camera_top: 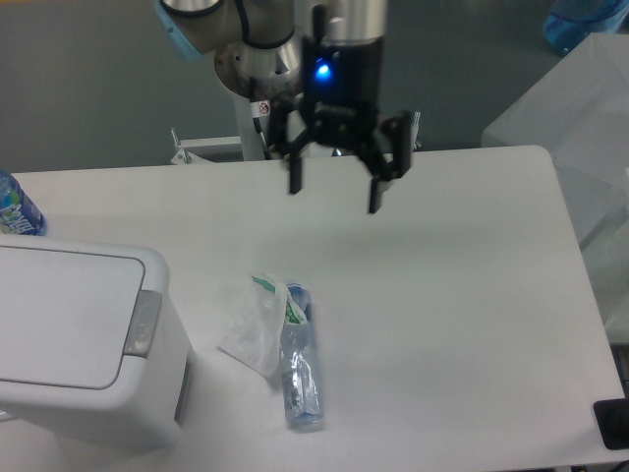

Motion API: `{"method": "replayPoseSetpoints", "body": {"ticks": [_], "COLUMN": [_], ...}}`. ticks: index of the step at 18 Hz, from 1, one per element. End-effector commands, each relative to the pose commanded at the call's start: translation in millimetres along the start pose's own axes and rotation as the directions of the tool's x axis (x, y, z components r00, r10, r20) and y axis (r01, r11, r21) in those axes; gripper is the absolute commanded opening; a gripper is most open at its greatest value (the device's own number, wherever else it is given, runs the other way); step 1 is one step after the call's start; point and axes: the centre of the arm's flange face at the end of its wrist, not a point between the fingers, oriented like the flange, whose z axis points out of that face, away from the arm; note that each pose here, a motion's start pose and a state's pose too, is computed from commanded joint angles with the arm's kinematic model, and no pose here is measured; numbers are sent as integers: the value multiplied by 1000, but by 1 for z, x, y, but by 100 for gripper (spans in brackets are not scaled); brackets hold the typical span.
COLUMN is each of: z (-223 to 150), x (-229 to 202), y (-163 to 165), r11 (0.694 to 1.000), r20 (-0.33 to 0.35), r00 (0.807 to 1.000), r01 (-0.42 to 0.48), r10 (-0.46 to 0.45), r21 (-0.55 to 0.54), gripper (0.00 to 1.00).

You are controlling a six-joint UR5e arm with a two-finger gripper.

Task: Open the trash can
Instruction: 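Move the open gripper down toward the white trash can lid edge, then hook the gripper finger under the lid edge and lift it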

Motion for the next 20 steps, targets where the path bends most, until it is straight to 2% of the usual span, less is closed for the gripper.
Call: {"method": "replayPoseSetpoints", "body": {"ticks": [2, 5, 10, 15, 20], "z": [16, 35, 47, 69, 82], "x": [18, 34, 50, 45, 44], "y": [-12, -23, -33, -34, -36], "r11": [999, 992, 961, 937, 932], "r20": [-16, -29, -72, -82, -100], "r00": [1000, 993, 962, 937, 931], "r01": [21, 116, 269, 344, 357], "r10": [-21, -114, -265, -339, -350], "r21": [24, 55, 63, 64, 61], "gripper": [100, 100, 100, 100, 100]}}
